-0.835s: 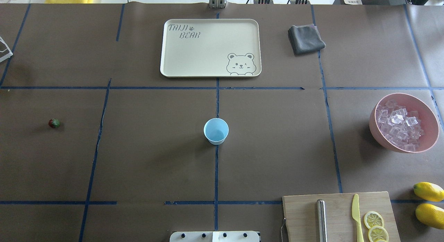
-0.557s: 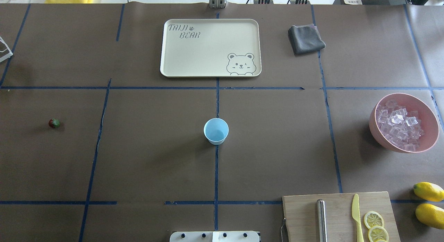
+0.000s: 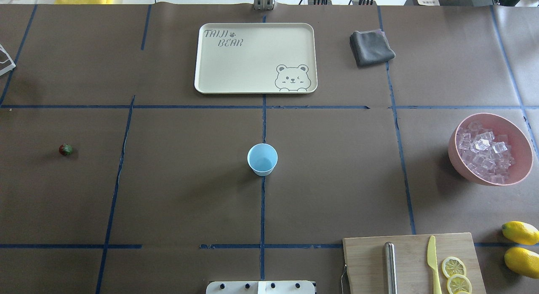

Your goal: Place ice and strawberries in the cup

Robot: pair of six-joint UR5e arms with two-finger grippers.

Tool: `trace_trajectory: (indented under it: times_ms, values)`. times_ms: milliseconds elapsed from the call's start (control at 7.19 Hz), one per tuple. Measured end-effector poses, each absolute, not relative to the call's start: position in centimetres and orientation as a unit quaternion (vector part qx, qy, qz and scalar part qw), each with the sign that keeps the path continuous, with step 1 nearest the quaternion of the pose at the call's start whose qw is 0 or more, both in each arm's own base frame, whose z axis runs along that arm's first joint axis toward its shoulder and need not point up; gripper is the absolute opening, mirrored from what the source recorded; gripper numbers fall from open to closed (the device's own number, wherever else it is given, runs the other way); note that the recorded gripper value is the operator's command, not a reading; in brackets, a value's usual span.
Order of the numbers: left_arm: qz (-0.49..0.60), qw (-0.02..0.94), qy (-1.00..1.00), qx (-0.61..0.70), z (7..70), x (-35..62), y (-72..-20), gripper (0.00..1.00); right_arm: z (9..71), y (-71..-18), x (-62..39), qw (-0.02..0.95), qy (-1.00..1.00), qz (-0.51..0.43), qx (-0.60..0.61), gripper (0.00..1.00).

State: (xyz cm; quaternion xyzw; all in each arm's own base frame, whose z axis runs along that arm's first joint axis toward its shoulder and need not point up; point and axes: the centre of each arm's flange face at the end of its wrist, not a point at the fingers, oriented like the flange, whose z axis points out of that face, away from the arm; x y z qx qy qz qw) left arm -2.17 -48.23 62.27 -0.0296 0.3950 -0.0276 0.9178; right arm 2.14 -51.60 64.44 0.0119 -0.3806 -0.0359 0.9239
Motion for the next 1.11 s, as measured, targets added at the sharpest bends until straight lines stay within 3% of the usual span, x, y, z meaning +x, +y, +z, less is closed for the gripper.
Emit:
trace_trajectory:
  times_ms: [1113]
  values:
    - [-0.023,0.916,0.399,-0.027,62.31,-2.13,-47.71,1.0,64.29,-51.72,1.72,0.923,-0.382,-0.044,0.022,1.0]
